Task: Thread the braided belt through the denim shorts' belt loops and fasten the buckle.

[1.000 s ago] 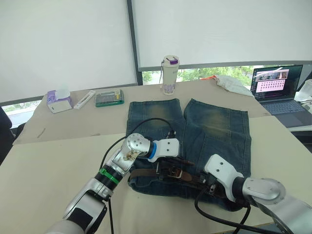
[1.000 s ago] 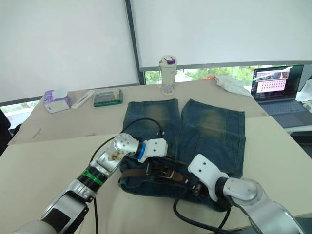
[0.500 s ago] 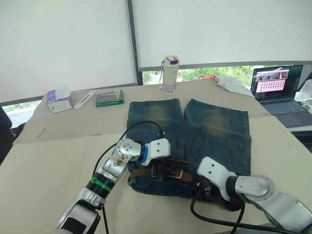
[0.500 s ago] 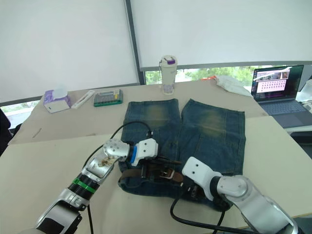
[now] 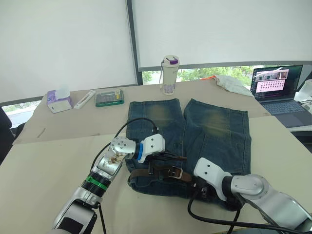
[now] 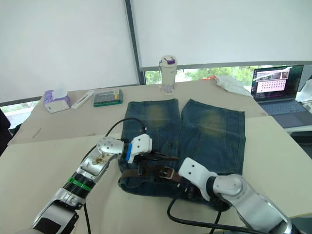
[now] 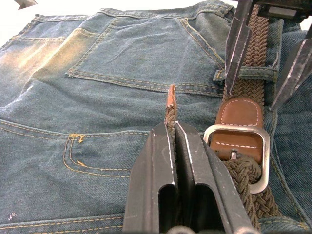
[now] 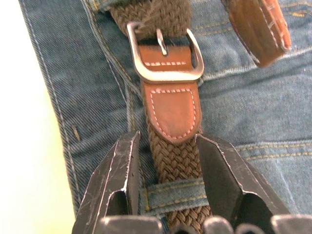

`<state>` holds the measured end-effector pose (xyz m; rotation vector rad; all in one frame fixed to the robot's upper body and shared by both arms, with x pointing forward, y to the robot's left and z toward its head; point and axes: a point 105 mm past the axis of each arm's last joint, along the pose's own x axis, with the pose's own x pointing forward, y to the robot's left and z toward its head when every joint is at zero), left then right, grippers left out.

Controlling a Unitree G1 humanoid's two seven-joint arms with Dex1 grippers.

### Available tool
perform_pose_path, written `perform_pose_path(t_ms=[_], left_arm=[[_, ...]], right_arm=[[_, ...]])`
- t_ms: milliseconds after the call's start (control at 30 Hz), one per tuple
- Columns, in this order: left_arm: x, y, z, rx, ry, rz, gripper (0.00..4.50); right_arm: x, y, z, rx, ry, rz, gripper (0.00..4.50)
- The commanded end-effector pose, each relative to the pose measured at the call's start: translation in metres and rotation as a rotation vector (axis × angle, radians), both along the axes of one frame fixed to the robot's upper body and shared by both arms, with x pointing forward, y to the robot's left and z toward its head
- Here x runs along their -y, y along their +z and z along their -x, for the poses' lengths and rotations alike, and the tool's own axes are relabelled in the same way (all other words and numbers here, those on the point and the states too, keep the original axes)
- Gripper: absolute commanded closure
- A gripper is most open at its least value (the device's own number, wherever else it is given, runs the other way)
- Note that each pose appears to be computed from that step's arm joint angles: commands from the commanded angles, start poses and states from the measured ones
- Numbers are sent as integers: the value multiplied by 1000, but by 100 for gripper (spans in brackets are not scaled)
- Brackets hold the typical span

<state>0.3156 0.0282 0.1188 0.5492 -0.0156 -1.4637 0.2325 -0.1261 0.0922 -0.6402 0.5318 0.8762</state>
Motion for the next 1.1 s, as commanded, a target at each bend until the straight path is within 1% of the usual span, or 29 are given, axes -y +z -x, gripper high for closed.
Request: perform_pose_path(t_ms=[33, 167, 267, 367, 400, 633, 767, 900, 1100], left_arm=[[-2, 22, 3, 63, -29, 43, 450], [-13, 24, 8, 82, -61, 13, 450], [-22, 24, 11, 112, -98, -33, 450], [-23, 26, 12, 151, -110, -38, 450], [-23, 25, 13, 154, -120, -45, 450], [-28, 14, 23, 238, -230, -132, 450], [-26, 10, 24, 280, -279, -154, 450], [-27, 9, 20, 326, -307, -183, 450], [-30, 16, 6, 394, -305, -209, 450]], right_arm=[[3, 2, -1, 33, 7, 46, 245], [6, -2, -2, 35, -4, 62, 245], [6, -2, -2, 35, -9, 61, 321], [6, -1, -2, 39, -13, 51, 427], [6, 0, -3, 43, -17, 47, 449], [4, 21, -2, 78, -50, -66, 449], [2, 26, 0, 68, -64, -130, 449], [3, 27, 0, 65, -81, -158, 449], [3, 29, -2, 69, -98, -199, 449]])
